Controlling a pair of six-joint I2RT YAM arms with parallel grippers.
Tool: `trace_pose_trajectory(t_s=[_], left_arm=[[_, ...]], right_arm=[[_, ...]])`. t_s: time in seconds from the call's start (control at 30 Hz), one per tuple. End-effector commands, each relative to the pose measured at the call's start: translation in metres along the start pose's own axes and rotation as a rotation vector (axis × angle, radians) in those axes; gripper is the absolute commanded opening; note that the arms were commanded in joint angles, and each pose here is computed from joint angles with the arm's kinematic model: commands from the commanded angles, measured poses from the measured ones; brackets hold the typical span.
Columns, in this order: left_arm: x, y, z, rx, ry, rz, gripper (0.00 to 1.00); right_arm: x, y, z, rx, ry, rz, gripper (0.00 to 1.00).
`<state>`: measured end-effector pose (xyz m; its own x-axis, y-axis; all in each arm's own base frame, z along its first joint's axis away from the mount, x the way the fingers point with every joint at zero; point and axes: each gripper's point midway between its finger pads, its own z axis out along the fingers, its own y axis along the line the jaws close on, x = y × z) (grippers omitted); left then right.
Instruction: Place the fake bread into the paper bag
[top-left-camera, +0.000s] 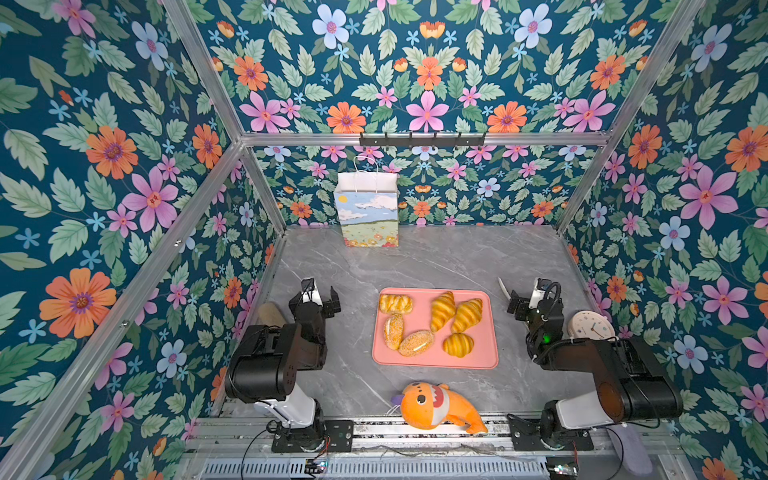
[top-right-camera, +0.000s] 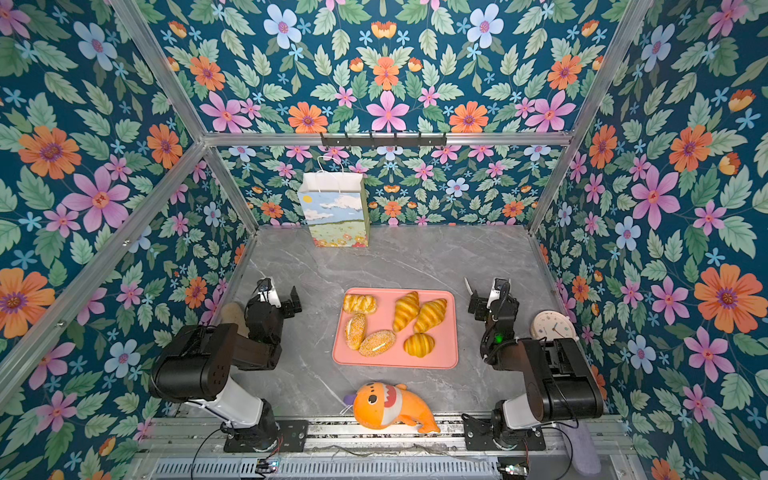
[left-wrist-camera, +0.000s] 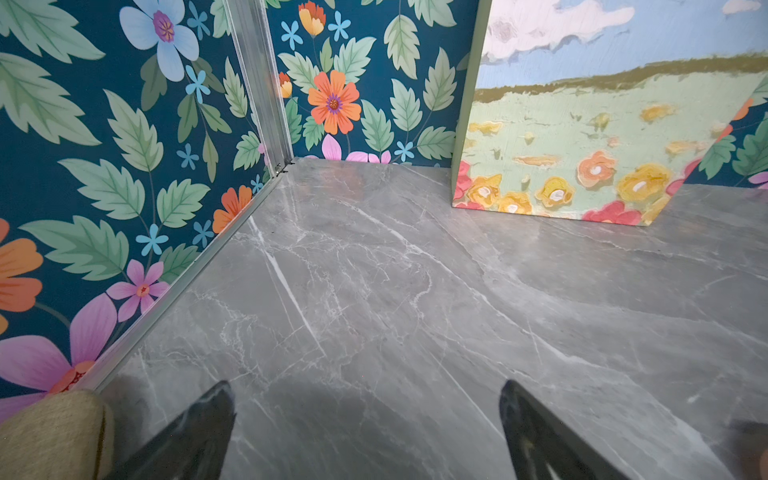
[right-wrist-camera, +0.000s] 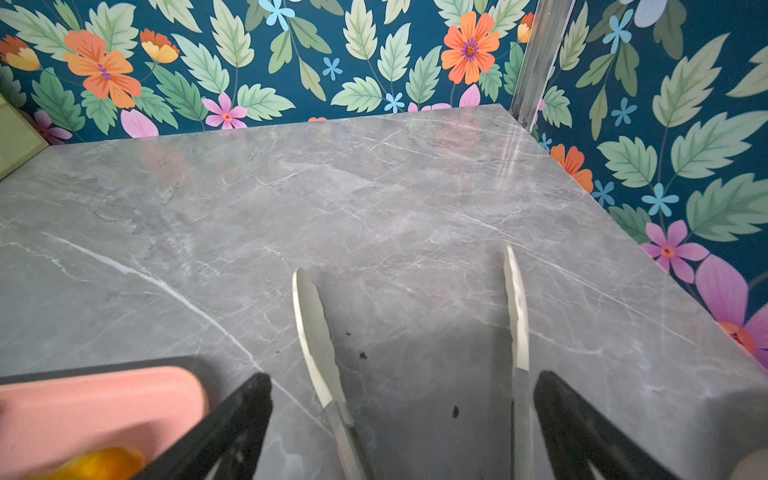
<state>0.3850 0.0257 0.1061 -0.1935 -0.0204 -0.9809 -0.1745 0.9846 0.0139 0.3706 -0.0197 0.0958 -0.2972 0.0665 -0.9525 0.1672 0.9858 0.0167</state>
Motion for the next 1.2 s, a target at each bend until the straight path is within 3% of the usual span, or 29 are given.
trace_pose_trajectory(t_s=[0.0,0.1,0.23,0.4,0.47,0.57,0.83,1.17], left_arm=[[-0.008,-0.004,-0.005,0.026,-0.037,0.008,1.00],[-0.022,0.001,-0.017,-0.002,-0.082,0.000,1.00],[-0.045,0.009,-0.021,-0.050,-0.069,-0.025,1.00],[-0.104,0.022,-0.016,-0.135,-0.107,-0.203,1.00],[-0.123,0.029,-0.004,-0.203,-0.058,-0.277,1.00],[-0.157,0.028,0.022,-0.248,0.007,-0.297,1.00],[-0.233,-0.020,0.099,-0.064,0.045,-0.265,0.98],[-0.264,-0.068,0.168,0.139,0.072,-0.211,0.92]], right_arm=[[-0.014,-0.002,-0.006,0.010,-0.071,0.008,0.99],[-0.028,-0.004,-0.025,0.000,-0.123,0.019,0.99],[-0.046,0.002,-0.031,-0.024,-0.065,0.007,0.99],[-0.081,-0.006,-0.041,0.020,-0.038,0.207,0.99],[-0.091,-0.014,-0.050,0.064,-0.022,0.345,0.99],[-0.103,0.004,-0.058,-0.034,0.034,0.441,0.99],[-0.124,0.063,-0.075,-0.362,0.154,0.485,0.99],[-0.122,0.068,-0.089,-0.393,0.203,0.466,0.99]])
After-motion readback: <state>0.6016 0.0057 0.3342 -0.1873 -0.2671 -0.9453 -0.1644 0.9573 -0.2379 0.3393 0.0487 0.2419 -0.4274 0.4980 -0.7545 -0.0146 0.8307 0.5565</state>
